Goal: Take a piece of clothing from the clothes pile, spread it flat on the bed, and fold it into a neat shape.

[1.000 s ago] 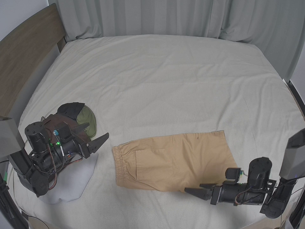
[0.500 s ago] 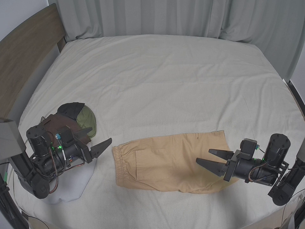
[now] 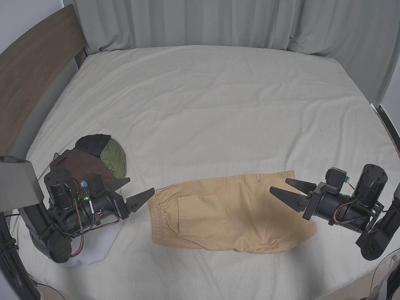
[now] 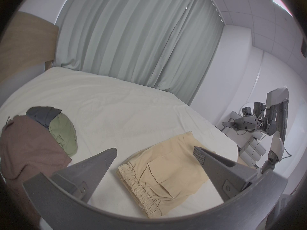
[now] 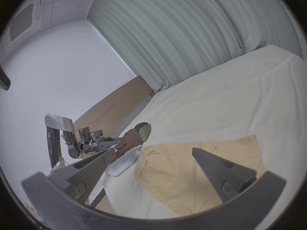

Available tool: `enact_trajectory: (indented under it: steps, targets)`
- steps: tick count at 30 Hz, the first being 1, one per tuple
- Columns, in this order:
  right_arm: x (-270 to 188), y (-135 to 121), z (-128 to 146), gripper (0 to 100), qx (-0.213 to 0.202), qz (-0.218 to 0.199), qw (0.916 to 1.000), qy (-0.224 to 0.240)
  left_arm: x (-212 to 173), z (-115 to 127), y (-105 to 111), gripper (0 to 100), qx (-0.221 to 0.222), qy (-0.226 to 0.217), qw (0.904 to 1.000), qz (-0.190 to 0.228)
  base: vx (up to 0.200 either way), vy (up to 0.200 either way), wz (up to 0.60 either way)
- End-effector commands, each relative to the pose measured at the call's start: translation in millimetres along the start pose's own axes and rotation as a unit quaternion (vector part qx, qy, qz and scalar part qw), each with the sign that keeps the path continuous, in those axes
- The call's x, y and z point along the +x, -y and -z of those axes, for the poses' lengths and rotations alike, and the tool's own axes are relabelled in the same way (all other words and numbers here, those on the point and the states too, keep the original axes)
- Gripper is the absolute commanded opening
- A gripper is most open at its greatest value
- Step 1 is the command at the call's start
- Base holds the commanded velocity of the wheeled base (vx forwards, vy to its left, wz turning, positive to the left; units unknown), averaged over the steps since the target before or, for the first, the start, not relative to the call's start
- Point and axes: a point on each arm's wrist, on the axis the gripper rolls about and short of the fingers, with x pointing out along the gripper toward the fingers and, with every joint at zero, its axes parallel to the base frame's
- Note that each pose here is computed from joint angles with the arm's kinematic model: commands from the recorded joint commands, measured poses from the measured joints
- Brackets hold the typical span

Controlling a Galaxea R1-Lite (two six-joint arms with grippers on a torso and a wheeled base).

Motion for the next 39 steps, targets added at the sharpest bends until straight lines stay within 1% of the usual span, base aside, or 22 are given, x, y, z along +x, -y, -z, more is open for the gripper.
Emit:
enact_trajectory:
  steps: [1, 5, 6, 10, 11, 15, 16, 19, 24, 25, 29, 32, 33, 39]
  targets:
    - [-0.7, 1.7, -2.5, 100, -0.002, 0.003, 1.0, 0.006, 4.4, 6.6, -2.1, 100, -0.012, -0.01, 0.9999, 0.0, 0.0, 0.0, 0.0]
    - [0.2, 1.6, -0.5, 100, 0.0, 0.002, 1.0, 0.001, 7.5, 8.6, -4.1, 100, -0.029, -0.012, 0.9995, -0.003, 0.0, 0.0, 0.0]
    - [0.3, 1.3, -0.4, 100, 0.0, 0.002, 1.0, 0.001, 7.9, 8.8, -4.3, 100, -0.042, -0.012, 0.999, -0.003, 0.0, 0.0, 0.0]
    - [0.5, 1.0, -0.3, 100, 0.0, 0.002, 1.0, 0.001, 10.8, 8.2, -2.7, 100, -0.071, -0.01, 0.9974, 0.001, 0.0, 0.0, 0.0]
    - [0.6, 0.6, -0.1, 100, 0.0, 0.001, 1.0, 0.001, 13.4, 9.5, -2.7, 100, -0.085, -0.012, 0.9963, 0.002, 0.0, 0.0, 0.0]
    - [0.6, 1.4, 0.7, 100, 0.002, 0.002, 1.0, -0.001, 22.9, 15.9, -2.0, 100, -0.128, -0.02, 0.9915, 0.008, 0.0, 0.0, 0.0]
    - [0.9, 1.8, 1.3, 100, 0.002, 0.003, 1.0, -0.002, 28.3, 22.2, -3.1, 100, -0.145, -0.028, 0.989, 0.005, 0.0, 0.0, 0.0]
    - [1.6, 3.6, 3.7, 100, 0.006, 0.006, 0.9999, -0.007, 41.2, 35.1, -6.4, 100, -0.167, -0.037, 0.9853, -0.011, 0.0, 0.0, 0.0]
    - [1.8, 3.8, 4.0, 100, 0.006, 0.006, 0.9999, -0.008, 60.7, 51.9, -15.2, 100, -0.19, -0.037, 0.9801, -0.044, 0.0, 0.0, 0.0]
    - [1.8, 3.8, 4.0, 100, 0.006, 0.006, 0.9999, -0.008, 61.4, 52.4, -15.6, 100, -0.19, -0.037, 0.98, -0.045, 0.0, 0.0, 0.0]
    - [4.3, 8.3, 7.4, 100, 0.008, 0.013, 0.9998, -0.014, 75.4, 57.9, -22.9, 100, -0.224, -0.021, 0.9721, -0.065, 0.0, 0.0, 0.0]
    - [4.6, 8.2, 7.8, 100, 0.009, 0.012, 0.9998, -0.015, 80.6, 64.6, -22.0, 100, -0.231, -0.028, 0.9705, -0.063, 0.0, 0.0, 0.0]
    - [5.1, 7.2, 8.2, 100, 0.009, 0.011, 0.9998, -0.015, 83.2, 70.4, -23.5, 100, -0.233, -0.033, 0.9698, -0.066, 0.0, 0.0, 0.0]
    - [5.4, 6.4, 9.2, 100, 0.009, 0.009, 0.9998, -0.018, 92.6, 78.9, -28.9, 100, -0.233, -0.032, 0.9694, -0.069, 0.0, 0.0, 0.0]
